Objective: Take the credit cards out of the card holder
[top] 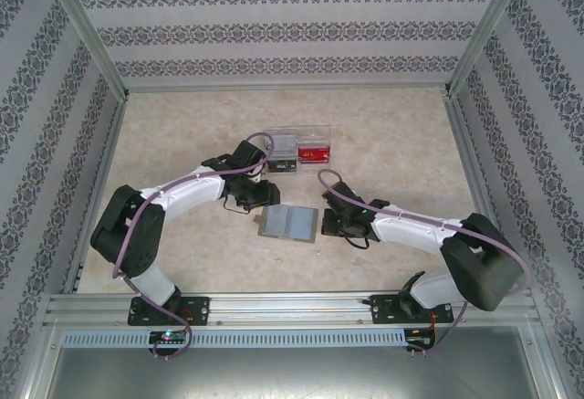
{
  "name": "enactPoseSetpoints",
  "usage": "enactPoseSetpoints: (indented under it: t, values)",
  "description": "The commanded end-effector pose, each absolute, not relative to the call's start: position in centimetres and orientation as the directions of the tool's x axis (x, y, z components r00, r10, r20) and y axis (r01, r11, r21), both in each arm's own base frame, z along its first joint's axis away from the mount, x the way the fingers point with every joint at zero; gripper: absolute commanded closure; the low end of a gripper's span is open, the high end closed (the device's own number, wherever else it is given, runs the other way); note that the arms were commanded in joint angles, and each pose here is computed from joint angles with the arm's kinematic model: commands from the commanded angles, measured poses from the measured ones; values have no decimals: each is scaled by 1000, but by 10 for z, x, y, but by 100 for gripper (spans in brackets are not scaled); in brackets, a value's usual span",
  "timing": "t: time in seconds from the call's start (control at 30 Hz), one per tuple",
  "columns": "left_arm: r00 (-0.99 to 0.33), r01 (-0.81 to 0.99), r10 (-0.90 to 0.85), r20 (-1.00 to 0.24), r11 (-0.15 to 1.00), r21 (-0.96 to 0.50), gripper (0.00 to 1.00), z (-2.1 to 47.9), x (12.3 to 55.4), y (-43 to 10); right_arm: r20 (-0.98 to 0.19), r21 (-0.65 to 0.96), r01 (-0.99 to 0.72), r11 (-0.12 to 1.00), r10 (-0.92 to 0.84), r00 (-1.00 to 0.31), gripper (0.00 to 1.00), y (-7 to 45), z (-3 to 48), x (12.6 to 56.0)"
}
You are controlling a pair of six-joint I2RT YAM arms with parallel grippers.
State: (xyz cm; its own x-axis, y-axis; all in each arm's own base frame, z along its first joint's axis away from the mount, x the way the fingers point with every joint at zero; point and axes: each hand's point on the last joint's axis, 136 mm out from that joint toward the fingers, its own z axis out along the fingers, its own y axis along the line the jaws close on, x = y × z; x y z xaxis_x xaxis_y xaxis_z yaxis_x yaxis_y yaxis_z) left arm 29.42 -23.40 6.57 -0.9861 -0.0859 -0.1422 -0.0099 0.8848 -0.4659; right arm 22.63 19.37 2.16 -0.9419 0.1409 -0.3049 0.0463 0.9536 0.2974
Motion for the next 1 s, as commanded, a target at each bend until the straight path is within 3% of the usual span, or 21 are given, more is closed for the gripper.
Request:
enactPoseSetpoints:
  t: [0.0, 0.63, 0.97]
  values:
    - [-991, -8, -63, -115, 903, -430, 54, 50, 288, -228, -314, 340, 8, 940, 121, -942, 98, 215, 29, 234]
    - [-998, -29, -48, -30, 883, -468, 55, 24, 278, -238, -268, 322, -5, 947, 86, -960, 100, 227, 10, 233]
    - [-998, -18, -45, -44, 871, -492, 55, 31, 278, -244, -259, 320, -5, 947, 83, -962, 100, 228, 7, 232]
